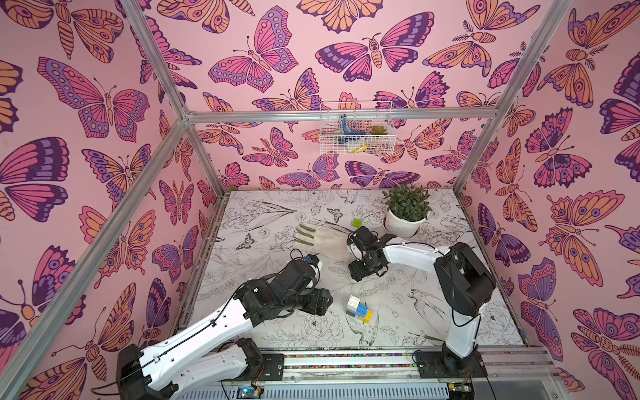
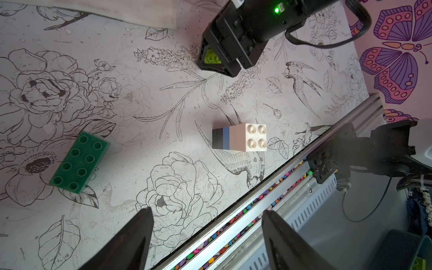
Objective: Assemble a giraffe with lego
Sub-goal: Pick up the lego brick from the center of the board.
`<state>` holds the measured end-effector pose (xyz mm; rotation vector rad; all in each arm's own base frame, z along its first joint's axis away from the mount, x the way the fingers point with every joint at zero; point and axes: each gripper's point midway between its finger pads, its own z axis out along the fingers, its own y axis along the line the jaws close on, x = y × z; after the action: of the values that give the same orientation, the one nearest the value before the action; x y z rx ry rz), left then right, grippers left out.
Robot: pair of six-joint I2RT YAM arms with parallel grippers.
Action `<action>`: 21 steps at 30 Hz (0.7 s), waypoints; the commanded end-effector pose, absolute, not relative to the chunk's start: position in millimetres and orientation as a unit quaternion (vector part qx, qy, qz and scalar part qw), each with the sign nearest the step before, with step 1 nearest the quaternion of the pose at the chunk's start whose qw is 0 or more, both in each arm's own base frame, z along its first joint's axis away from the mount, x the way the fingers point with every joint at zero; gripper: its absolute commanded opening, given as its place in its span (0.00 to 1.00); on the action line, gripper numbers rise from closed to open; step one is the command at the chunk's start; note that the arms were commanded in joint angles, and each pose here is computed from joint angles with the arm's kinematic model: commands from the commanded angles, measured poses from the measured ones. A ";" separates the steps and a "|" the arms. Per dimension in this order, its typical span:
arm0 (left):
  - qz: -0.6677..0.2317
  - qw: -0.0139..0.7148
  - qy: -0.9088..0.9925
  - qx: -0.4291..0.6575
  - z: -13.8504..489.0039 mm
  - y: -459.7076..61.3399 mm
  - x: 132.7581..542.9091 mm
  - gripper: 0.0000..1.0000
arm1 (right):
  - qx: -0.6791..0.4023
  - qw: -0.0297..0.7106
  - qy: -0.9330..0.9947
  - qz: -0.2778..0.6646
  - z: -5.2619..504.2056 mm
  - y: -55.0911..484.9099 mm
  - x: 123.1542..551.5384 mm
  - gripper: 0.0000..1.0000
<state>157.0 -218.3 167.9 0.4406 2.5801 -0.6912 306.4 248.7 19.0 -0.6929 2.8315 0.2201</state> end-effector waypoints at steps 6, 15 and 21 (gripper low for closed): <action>-0.237 0.213 0.933 0.167 166.9 -216.8 159.3 0.79 | -0.182 0.106 0.975 0.064 25.4 222.5 302.0 0.70; -0.229 0.211 0.933 0.178 164.9 -219.8 162.0 0.79 | -0.133 0.118 0.979 0.103 43.2 228.7 306.1 0.70; -0.227 0.211 0.933 0.183 164.7 -220.3 162.5 0.79 | -0.132 0.092 0.981 0.107 29.7 242.9 301.9 0.69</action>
<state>159.8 -221.8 160.5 0.4888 2.6034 -0.6502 304.9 232.4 34.4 -0.4107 2.8774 0.2913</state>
